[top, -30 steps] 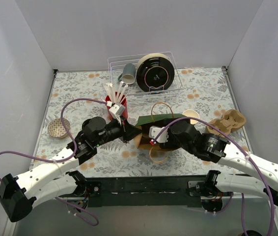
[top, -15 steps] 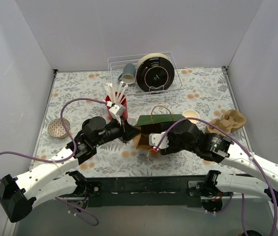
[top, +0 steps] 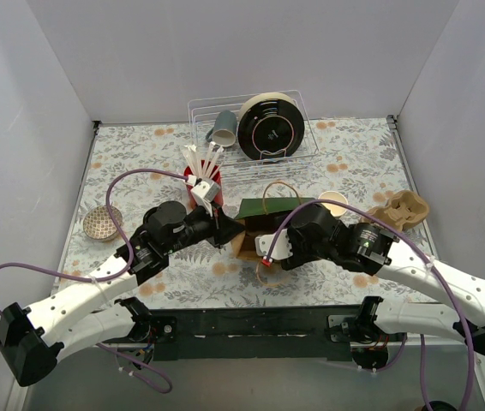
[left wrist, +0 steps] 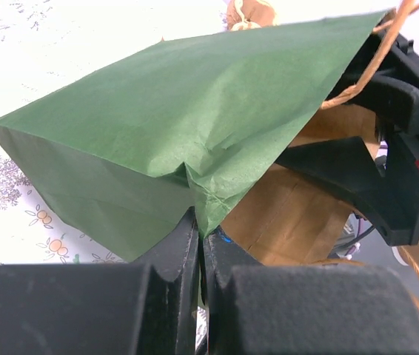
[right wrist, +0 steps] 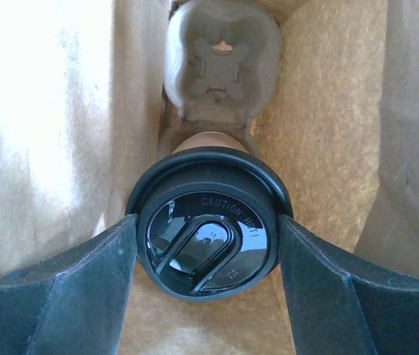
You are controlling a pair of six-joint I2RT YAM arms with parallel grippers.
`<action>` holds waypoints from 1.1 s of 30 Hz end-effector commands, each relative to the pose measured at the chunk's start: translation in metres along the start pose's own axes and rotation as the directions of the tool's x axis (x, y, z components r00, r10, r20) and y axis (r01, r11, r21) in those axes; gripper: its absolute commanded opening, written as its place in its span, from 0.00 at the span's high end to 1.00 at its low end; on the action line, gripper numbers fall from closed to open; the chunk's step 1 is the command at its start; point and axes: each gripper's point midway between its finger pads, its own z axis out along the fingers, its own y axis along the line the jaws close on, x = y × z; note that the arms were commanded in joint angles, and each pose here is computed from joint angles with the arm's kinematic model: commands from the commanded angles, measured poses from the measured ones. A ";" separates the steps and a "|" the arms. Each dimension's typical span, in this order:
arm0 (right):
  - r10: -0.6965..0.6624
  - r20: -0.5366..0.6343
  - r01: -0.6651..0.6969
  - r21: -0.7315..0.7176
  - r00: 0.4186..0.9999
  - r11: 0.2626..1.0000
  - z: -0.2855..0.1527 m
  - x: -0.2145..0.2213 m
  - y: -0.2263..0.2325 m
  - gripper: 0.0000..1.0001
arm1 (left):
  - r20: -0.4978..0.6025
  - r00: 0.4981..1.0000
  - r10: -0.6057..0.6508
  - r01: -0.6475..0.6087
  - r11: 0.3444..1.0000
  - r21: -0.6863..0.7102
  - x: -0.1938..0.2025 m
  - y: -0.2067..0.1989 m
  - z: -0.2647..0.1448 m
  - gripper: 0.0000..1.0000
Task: Pack the takeout coffee
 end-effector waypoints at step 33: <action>-0.158 -0.008 0.158 -0.011 0.987 0.987 0.022 -0.012 -0.009 0.89 | -0.050 0.997 -0.056 0.057 0.998 0.006 -0.009 -0.014 -0.005 1.00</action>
